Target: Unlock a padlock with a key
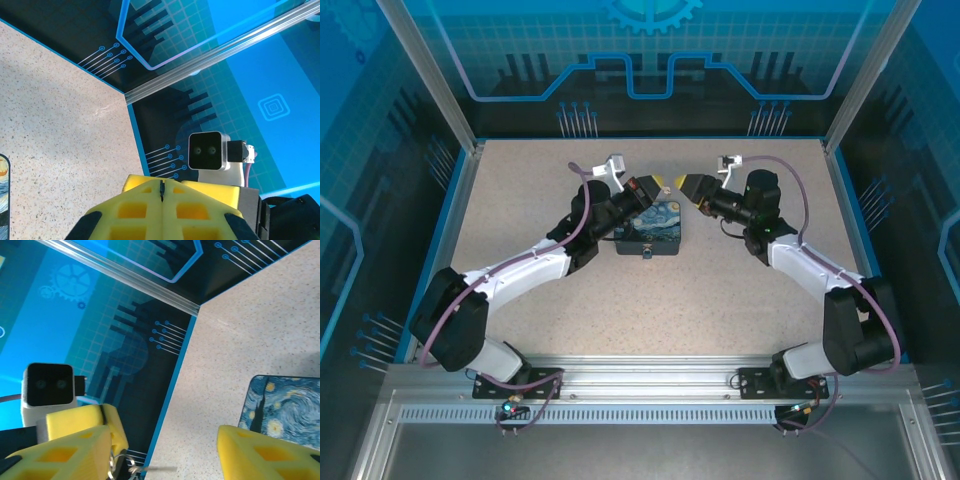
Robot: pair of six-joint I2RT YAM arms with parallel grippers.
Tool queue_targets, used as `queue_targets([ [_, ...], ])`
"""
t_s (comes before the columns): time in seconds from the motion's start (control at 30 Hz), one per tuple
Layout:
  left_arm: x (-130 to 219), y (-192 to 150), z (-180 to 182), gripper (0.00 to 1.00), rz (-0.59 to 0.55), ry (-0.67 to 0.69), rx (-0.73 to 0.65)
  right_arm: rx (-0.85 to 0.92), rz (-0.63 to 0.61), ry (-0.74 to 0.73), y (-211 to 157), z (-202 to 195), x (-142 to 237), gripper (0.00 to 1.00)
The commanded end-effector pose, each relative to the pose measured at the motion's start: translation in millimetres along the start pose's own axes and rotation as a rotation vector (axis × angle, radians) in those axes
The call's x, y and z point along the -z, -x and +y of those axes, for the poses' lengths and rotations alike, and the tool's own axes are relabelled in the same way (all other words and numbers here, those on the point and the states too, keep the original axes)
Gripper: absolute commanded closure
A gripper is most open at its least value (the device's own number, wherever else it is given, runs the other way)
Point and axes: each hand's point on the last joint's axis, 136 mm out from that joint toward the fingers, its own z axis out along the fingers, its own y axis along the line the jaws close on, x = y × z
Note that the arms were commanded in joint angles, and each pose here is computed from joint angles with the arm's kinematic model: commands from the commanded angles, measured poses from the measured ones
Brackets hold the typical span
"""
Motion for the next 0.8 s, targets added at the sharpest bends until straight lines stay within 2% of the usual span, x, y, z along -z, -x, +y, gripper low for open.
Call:
queue_targets([
  [0.0,5.9,6.4,-13.9,1.0,-0.035,-0.03,0.025,0.035,0.015,0.081,-6.3,19.0,-2.2,0.41],
  [0.77,-1.8,8.0,-10.6,1.0,-0.095,-0.022,0.055,-0.001,0.003,0.156,-19.7,34.7,-10.8,0.6],
])
